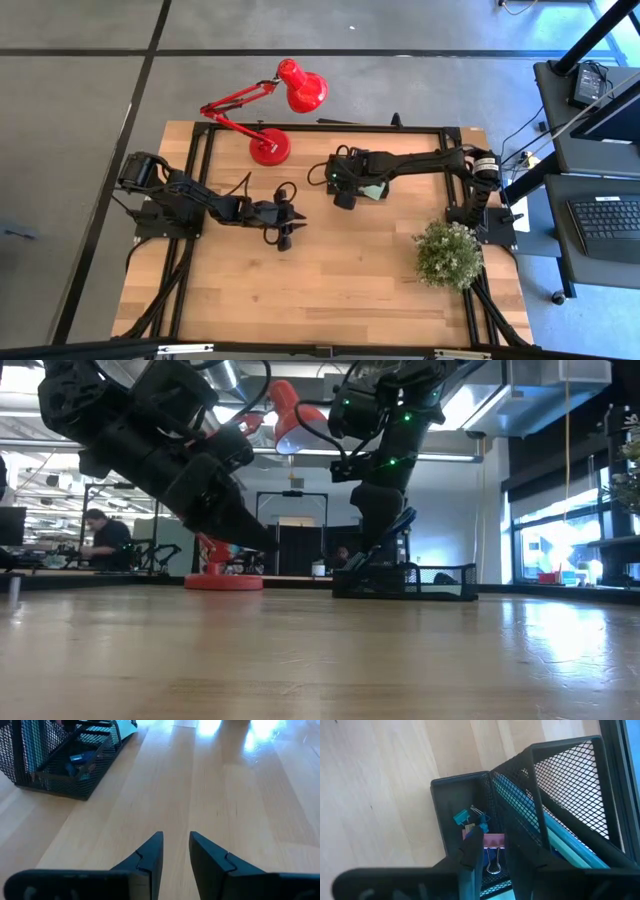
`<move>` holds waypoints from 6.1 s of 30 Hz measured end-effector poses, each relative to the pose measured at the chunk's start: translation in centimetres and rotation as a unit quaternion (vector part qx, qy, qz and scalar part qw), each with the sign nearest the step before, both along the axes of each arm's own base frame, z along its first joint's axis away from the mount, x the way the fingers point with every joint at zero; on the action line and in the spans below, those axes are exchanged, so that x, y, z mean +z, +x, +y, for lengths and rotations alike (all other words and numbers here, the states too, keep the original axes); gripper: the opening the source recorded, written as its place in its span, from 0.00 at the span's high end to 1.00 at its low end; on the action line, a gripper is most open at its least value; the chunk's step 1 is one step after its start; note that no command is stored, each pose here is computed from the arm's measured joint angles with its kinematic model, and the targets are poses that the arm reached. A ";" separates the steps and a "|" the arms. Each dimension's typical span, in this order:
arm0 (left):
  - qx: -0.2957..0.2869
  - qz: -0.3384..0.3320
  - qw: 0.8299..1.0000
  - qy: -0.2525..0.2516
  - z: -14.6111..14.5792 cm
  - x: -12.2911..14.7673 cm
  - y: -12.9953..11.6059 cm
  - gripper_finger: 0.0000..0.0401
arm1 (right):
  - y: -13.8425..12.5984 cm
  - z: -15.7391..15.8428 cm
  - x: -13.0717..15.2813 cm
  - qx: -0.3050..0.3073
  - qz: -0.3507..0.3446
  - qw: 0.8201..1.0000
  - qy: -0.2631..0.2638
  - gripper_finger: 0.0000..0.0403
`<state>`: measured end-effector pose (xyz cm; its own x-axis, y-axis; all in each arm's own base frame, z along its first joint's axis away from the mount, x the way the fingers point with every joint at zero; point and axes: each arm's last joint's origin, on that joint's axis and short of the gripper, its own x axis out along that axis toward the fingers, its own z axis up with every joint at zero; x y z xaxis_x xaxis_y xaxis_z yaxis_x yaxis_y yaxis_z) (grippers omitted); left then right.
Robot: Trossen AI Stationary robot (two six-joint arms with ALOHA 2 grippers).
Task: Pick and place office supplies into organizer
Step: Put the right pink binder clip into the black desk organizer, then put the pink binder clip into the black desk organizer
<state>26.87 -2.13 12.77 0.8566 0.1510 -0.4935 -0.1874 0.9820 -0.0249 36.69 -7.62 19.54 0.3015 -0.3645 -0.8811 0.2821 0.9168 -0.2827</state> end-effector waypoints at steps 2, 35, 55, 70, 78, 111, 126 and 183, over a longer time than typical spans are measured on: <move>0.000 -0.003 1.000 0.000 0.0 0.0 0.0 0.78 | 0.0 0.0 0.0 0.000 -0.001 1.000 0.000 0.83; 0.000 -0.001 1.000 -0.001 0.0 0.0 0.0 0.78 | 0.0 0.0 0.0 -0.001 -0.002 1.000 0.001 0.78; 0.000 -0.001 1.000 -0.002 0.0 0.0 0.0 0.78 | 0.1 0.2 -0.1 0.003 -0.012 0.999 0.038 0.78; 0.000 0.005 1.000 -0.001 0.0 -0.1 0.0 0.78 | 1.1 -0.1 -3.2 0.002 0.022 1.000 0.019 0.78; 0.000 0.008 1.000 0.000 0.0 -0.1 -0.1 0.78 | 1.2 -0.1 -3.1 0.005 0.015 1.000 0.017 0.74; -0.110 -0.008 0.992 -0.058 -0.9 0.7 0.7 0.78 | -10.3 13.6 4.1 0.155 -0.297 0.941 0.040 0.59; -0.116 0.039 0.992 0.032 -0.7 3.5 3.5 0.74 | -18.7 10.3 -3.1 0.170 -0.496 0.851 0.024 0.59; 0.218 0.556 0.757 -0.267 -20.2 5.0 4.3 0.59 | -19.6 6.1 -3.4 0.096 -0.499 0.858 -0.074 0.59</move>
<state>31.20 -22.32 17.80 -0.2060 -0.1747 -0.9628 -0.6869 0.7266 0.0151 17.12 -1.54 16.15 0.9462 -0.3086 -0.0976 0.2985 0.9486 -0.1056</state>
